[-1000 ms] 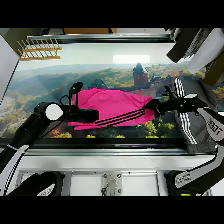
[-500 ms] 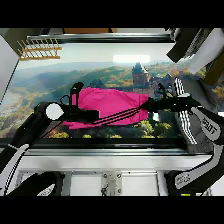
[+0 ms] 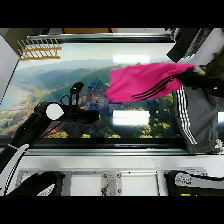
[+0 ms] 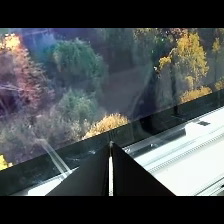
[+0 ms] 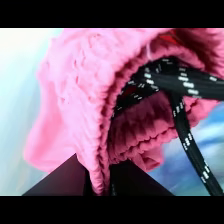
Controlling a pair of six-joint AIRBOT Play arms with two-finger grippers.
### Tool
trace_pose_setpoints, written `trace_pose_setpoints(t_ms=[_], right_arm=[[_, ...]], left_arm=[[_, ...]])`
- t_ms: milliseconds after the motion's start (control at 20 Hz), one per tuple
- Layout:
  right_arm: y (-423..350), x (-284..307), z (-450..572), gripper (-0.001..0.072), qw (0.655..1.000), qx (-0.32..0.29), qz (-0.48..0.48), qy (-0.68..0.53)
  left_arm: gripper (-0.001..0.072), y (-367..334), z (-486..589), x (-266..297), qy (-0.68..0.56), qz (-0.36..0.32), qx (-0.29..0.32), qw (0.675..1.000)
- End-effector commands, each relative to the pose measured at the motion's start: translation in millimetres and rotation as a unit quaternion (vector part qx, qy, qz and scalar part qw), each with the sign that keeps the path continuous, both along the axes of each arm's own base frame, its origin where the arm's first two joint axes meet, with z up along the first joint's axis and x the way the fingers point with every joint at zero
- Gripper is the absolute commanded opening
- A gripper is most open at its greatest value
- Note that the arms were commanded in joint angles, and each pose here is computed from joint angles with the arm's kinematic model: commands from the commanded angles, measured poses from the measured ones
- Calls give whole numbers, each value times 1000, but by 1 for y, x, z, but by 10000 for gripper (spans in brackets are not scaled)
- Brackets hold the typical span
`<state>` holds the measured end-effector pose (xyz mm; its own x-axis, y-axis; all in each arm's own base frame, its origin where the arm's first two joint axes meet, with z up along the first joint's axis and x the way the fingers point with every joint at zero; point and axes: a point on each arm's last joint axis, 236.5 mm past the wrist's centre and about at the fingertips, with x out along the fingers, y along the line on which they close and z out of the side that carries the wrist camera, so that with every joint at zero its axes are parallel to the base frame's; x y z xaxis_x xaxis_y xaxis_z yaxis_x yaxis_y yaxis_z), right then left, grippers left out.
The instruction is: Fold the clothes and pants, and hang the long-sleeved shirts on hangers.
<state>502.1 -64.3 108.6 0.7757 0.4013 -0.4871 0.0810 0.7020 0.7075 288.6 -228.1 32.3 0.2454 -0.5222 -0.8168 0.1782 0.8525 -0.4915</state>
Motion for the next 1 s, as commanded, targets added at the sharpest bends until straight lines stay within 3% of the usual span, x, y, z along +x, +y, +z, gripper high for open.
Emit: trace_pose_setpoints(t_ms=[0,250,600,950], right_arm=[[-114,-33,70,22,982,-34,-178,-49],[-168,-113,60,22,956,-81,-278,44],[-132,-221,-24,23,914,-71,-298,264],[-96,-279,-83,25,886,-54,-298,351]], left_arm=[[6,0,1,4,-8,2,-1,1000],[6,-1,3,8,-21,-2,-1,1000],[6,-1,3,7,-25,-9,1,1000],[6,0,0,3,-20,-20,7,1000]])
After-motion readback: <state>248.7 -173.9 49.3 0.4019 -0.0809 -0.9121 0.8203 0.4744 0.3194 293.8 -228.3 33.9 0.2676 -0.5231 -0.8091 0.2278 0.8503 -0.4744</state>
